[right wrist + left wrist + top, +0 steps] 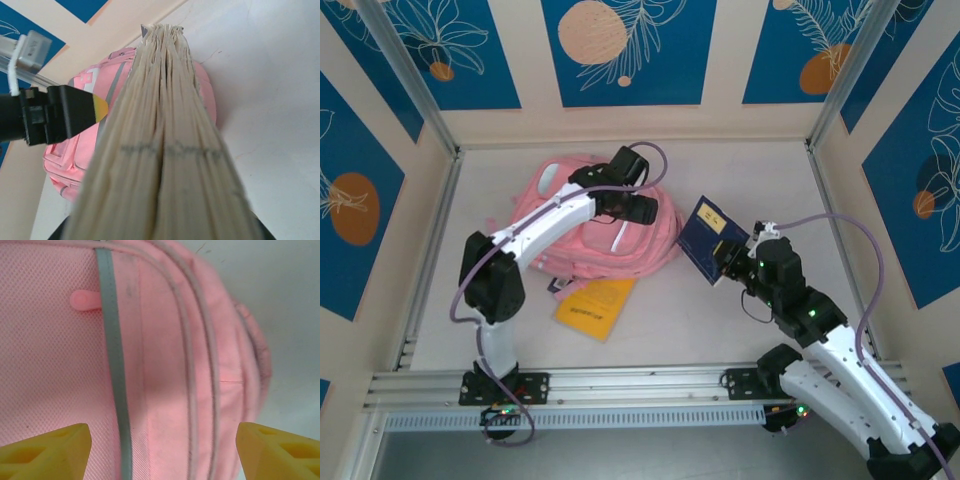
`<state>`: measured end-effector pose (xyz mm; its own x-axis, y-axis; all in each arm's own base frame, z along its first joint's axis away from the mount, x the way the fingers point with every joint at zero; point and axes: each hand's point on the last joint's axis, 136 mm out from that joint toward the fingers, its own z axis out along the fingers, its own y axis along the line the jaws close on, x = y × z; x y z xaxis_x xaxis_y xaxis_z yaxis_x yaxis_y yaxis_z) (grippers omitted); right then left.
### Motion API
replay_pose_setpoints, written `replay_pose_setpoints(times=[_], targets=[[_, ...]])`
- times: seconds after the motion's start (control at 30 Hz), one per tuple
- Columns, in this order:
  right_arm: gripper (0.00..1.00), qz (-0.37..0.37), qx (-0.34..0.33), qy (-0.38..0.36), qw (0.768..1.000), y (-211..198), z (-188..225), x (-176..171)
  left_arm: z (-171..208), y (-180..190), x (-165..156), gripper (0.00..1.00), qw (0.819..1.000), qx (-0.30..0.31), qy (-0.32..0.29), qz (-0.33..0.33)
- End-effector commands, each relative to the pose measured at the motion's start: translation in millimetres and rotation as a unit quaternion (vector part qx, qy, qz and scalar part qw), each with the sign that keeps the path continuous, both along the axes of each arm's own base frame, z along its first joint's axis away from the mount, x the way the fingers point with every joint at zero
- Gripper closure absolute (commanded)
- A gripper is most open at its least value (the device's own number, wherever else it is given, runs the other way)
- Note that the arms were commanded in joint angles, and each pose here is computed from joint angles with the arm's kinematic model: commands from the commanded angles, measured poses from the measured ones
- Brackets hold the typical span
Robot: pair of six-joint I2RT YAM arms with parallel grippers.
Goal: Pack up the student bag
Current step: Open the student bag at the center of the table.
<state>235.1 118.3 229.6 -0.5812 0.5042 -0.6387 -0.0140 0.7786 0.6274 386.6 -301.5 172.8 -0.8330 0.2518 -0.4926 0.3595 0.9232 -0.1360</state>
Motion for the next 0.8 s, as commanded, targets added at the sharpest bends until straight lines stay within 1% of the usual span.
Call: replay_pose_setpoints(times=[0.0, 0.1, 0.2, 0.3, 0.43, 0.53, 0.67, 0.77], targets=[[1.0, 0.028, -0.008, -0.02, 0.999, 1.5, 4.0, -3.1, -6.9, 11.6, 3.9, 0.28, 0.999, 0.008, 0.032, -0.023], [1.0, 0.037, -0.005, -0.015, 0.999, 1.0, -0.2, -2.6, -13.1, 7.1, 5.3, 0.35, 0.997, -0.031, 0.055, -0.033], [1.0, 0.04, 0.002, -0.011, 0.999, -0.7, -4.0, 0.2, -16.8, -2.1, 2.7, 0.45, 0.994, -0.065, 0.075, -0.048], [1.0, 0.041, 0.014, -0.013, 0.999, -2.1, -3.1, 4.2, -27.2, -9.5, -1.0, 0.59, 0.99, -0.08, 0.099, -0.061], [1.0, 0.048, 0.032, -0.016, 0.998, -1.2, 1.5, 10.7, -39.2, -8.3, -1.4, 0.81, 0.988, -0.08, 0.117, -0.061], [1.0, 0.046, 0.034, -0.013, 0.998, -2.7, 0.8, 14.6, -33.9, -5.6, 0.5, 1.0, 0.988, -0.086, 0.116, -0.058], [1.0, 0.037, 0.033, -0.012, 0.999, -7.0, -0.5, 19.0, -1.1, -4.5, 1.7, 1.0, 0.988, -0.108, 0.093, -0.062], [1.0, 0.034, 0.037, -0.008, 0.999, -8.9, -1.0, 22.9, 35.7, -1.9, -1.1, 1.0, 0.987, -0.124, 0.066, -0.072]])
